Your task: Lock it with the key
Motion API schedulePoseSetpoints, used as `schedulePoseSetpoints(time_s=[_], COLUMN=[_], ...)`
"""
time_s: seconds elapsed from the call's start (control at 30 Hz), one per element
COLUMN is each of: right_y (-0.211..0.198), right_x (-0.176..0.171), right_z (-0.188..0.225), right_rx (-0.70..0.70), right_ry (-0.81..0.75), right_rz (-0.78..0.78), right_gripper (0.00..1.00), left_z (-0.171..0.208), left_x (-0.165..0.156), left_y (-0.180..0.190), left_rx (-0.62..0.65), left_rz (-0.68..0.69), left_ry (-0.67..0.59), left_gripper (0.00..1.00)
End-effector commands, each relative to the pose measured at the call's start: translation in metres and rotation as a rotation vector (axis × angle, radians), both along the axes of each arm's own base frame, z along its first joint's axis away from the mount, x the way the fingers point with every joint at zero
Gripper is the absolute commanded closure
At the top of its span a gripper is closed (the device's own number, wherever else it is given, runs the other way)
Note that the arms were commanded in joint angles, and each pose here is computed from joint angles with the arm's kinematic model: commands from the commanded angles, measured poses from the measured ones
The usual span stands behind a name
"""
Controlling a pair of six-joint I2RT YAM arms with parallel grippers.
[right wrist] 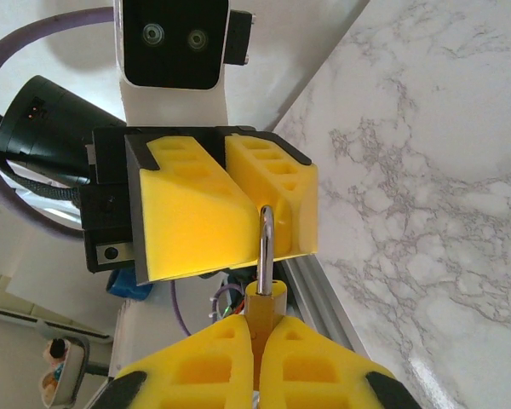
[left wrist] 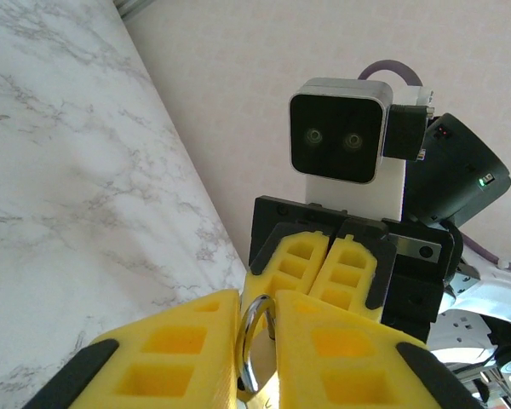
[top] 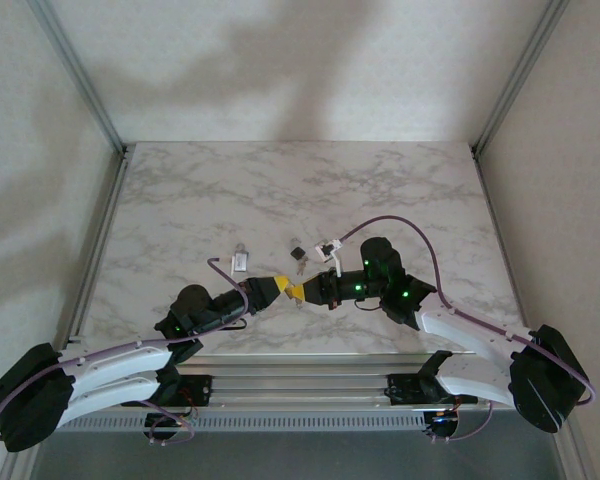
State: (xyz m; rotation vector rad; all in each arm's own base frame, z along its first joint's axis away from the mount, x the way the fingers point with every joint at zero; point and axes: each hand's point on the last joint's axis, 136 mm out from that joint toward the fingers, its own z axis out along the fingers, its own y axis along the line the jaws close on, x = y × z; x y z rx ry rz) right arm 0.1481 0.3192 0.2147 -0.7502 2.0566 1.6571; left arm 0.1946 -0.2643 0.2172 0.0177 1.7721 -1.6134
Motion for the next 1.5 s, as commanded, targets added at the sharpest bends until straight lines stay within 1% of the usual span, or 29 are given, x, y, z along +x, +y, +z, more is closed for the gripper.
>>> schedulePoseSetpoints(time_s=[0.0, 0.23, 0.4, 0.5, 0.57, 0.67, 0.77, 0.9, 1.17, 1.33, 1.47], right_y=[0.002, 0.002, 0.001, 0.001, 0.0, 0.0, 0.001, 0.002, 0.004, 0.004, 0.005], right_x=[-0.002, -0.003, -0.004, -0.005, -0.006, -0.007, -0.009, -0.01, -0.009, -0.007, -0.006], right_z=[0.012, 0.009, 0.01, 0.013, 0.012, 0.01, 0.008, 0.006, 0.001, 0.002, 0.003], right_rx=[0.039, 0.025, 0.024, 0.024, 0.021, 0.018, 0.018, 0.018, 0.009, 0.009, 0.018], right_ry=[-0.013, -0.011, -0.007, -0.01, -0.009, -0.004, 0.011, 0.018, 0.032, 0.025, 0.026], right_rz=[0.031, 0.038, 0.041, 0.047, 0.051, 0.058, 0.073, 0.083, 0.09, 0.079, 0.075], right_gripper=[1.0, 1.0, 1.0, 1.0, 1.0, 1.0, 1.0, 1.0, 1.0, 1.0, 1.0], left_z=[0.007, 0.007, 0.007, 0.004, 0.003, 0.002, 0.002, 0.008, 0.015, 0.014, 0.012], left_x=[0.005, 0.007, 0.008, 0.009, 0.009, 0.011, 0.011, 0.01, 0.006, 0.003, 0.002], left_y=[-0.001, -0.003, -0.003, -0.003, -0.002, -0.001, 0.001, 0.001, 0.001, 0.002, 0.002], left_rx=[0.008, 0.017, 0.031, 0.043, 0.048, 0.057, 0.059, 0.049, 0.022, 0.02, 0.018], left_rz=[0.019, 0.016, 0.023, 0.027, 0.033, 0.044, 0.053, 0.051, 0.032, 0.027, 0.021], left_ry=[-0.027, -0.027, -0.031, -0.03, -0.03, -0.03, -0.033, -0.045, -0.055, -0.054, -0.05], left_gripper=[0.86, 0.94, 0.94, 0.88, 0.81, 0.74, 0.73, 0.74, 0.8, 0.82, 0.8])
